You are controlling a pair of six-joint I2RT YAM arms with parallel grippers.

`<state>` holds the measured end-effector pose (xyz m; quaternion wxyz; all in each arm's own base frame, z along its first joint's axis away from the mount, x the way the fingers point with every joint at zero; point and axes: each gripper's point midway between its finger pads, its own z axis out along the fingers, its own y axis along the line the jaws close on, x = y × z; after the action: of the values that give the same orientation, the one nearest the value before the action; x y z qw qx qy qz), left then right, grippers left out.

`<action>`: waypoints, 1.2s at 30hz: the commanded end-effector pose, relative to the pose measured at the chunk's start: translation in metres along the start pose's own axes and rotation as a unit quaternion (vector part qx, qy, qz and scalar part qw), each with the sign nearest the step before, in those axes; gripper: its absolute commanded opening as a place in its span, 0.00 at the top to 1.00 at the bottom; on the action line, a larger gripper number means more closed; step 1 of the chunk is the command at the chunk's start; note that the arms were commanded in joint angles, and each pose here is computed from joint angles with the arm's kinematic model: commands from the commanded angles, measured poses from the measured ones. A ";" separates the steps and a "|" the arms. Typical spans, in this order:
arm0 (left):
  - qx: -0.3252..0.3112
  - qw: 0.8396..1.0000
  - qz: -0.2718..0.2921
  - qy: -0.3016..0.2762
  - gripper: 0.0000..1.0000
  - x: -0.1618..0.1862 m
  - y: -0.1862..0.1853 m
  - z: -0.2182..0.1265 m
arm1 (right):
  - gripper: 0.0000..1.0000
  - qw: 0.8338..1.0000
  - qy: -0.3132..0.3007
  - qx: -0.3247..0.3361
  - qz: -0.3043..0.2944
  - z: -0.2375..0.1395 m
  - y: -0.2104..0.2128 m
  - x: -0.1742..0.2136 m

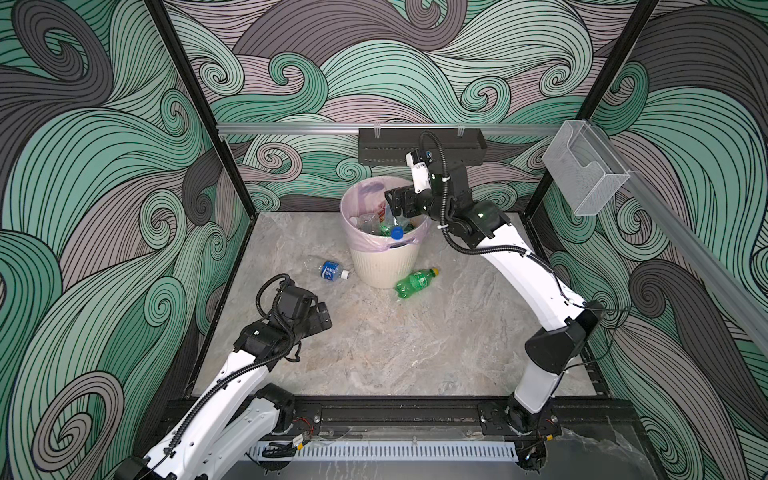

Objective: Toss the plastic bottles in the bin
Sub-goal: 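Carry soda water bottle over bin with right gripper and release, then withdraw right gripper while left gripper reaches for blue-capped water bottle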

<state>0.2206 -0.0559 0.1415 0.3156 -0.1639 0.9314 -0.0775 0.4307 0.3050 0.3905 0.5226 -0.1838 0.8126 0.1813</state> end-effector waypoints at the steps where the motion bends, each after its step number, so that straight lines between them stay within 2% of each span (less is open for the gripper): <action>1: -0.028 1.000 -0.003 -0.012 0.01 -0.006 0.012 -0.007 | 0.03 1.000 -0.015 -0.010 -0.006 -0.033 0.005 0.002; 5: -0.044 0.999 -0.011 -0.023 0.01 -0.014 0.012 -0.003 | 0.00 0.999 -0.030 -0.017 -0.011 -0.069 -0.001 0.025; 13: -0.054 0.998 -0.014 -0.016 0.01 -0.036 -0.006 0.018 | 0.00 1.000 -0.012 0.013 -0.003 -0.132 -0.027 0.095; 20: -0.067 0.997 -0.039 -0.012 0.01 -0.070 -0.020 0.041 | 0.00 0.999 0.012 0.043 0.025 -0.163 -0.051 0.165; 24: -0.062 0.994 -0.093 -0.002 0.01 -0.091 -0.025 0.064 | 0.00 0.997 0.033 0.047 0.045 -0.172 -0.057 0.201; 29: -0.091 0.981 -0.168 0.014 0.01 -0.106 -0.015 0.095 | 0.00 0.996 0.048 0.051 0.057 -0.182 -0.061 0.226; 36: -0.042 0.967 -0.241 0.068 0.01 -0.116 -0.027 0.132 | 0.00 0.995 0.051 0.044 0.069 -0.186 -0.061 0.239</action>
<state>0.3763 -0.0344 0.1002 0.2258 -0.3677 0.8998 -0.0651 0.2230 0.1385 0.2425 0.4787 -0.1265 0.8521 0.1695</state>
